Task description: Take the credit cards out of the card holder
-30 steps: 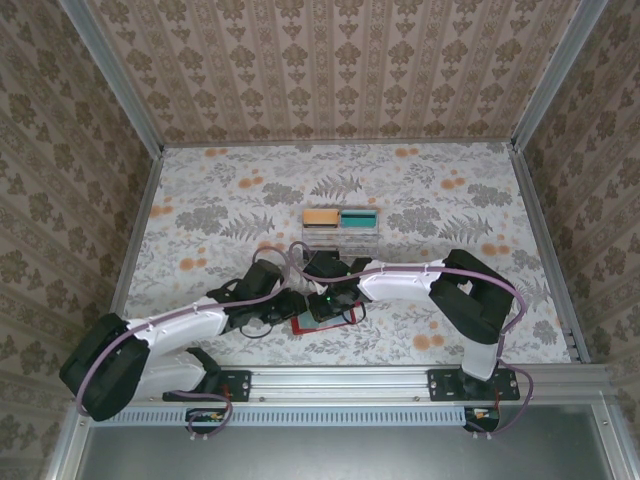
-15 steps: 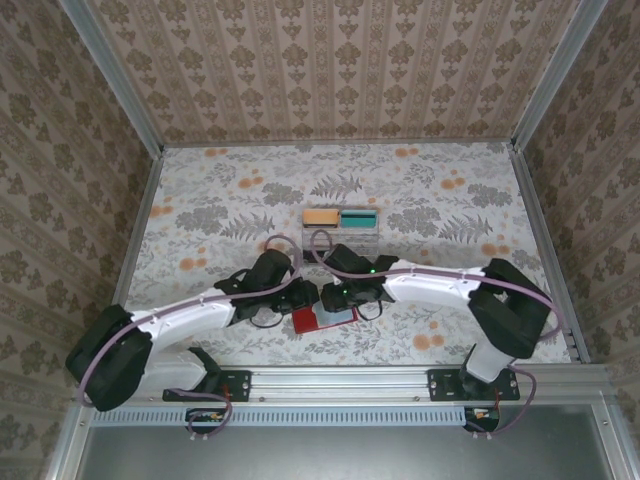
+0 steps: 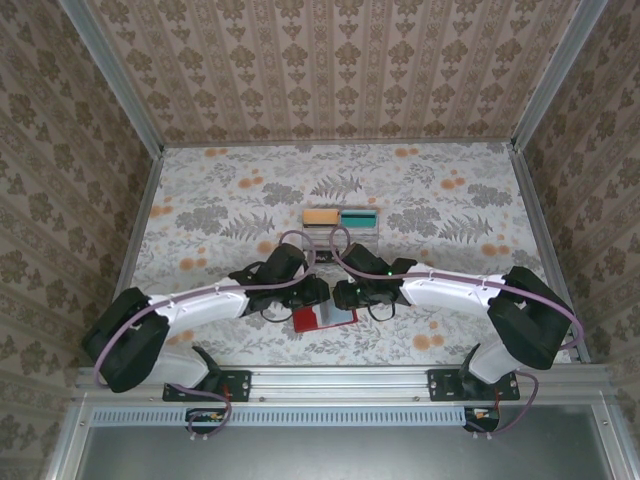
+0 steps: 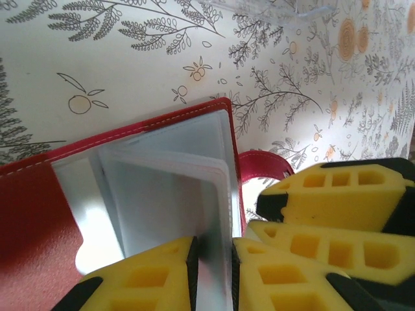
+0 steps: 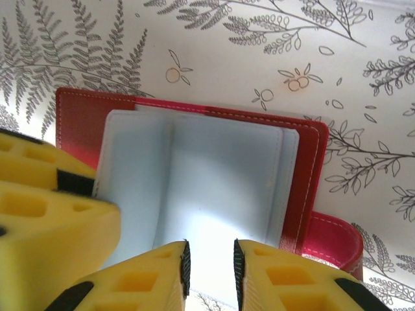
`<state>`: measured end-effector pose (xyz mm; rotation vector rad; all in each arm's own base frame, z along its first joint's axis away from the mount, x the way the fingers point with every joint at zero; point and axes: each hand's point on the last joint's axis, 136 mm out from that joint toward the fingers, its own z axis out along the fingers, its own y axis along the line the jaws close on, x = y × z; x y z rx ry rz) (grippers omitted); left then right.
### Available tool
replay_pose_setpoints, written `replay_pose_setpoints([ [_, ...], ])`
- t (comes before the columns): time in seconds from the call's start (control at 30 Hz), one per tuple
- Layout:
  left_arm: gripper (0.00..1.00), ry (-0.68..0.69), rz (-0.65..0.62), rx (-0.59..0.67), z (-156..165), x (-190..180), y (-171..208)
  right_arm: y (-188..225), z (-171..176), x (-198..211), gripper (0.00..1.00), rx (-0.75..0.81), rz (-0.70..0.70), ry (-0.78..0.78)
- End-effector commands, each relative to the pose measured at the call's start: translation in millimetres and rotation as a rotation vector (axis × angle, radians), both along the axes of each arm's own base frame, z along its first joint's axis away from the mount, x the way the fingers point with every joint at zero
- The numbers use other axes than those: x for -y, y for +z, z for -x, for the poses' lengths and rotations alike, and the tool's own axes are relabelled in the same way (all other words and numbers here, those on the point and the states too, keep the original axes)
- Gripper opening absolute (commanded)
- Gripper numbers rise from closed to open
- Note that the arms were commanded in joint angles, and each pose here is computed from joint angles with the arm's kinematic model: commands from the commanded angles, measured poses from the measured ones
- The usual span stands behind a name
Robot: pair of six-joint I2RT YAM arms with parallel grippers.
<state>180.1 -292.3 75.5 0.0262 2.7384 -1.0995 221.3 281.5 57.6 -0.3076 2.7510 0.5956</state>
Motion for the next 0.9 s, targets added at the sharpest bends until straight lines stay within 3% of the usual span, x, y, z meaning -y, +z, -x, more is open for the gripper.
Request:
replay_pose_setpoints([
  [0.0,0.23,0.010,-0.017,0.045,-1,-13,8,-4,0,1,0.28,-0.013,0.008,-0.014],
  [0.47,0.25,0.086,-0.076,0.016,1,-44,-7,4,-7,10,0.32,0.018,0.032,-0.037],
  [0.63,0.25,0.138,-0.093,0.007,4,-65,-12,17,-14,22,0.38,0.071,0.050,-0.073],
  [0.87,0.25,0.176,-0.112,-0.018,11,-84,-23,11,-13,10,0.39,0.024,0.017,-0.039],
])
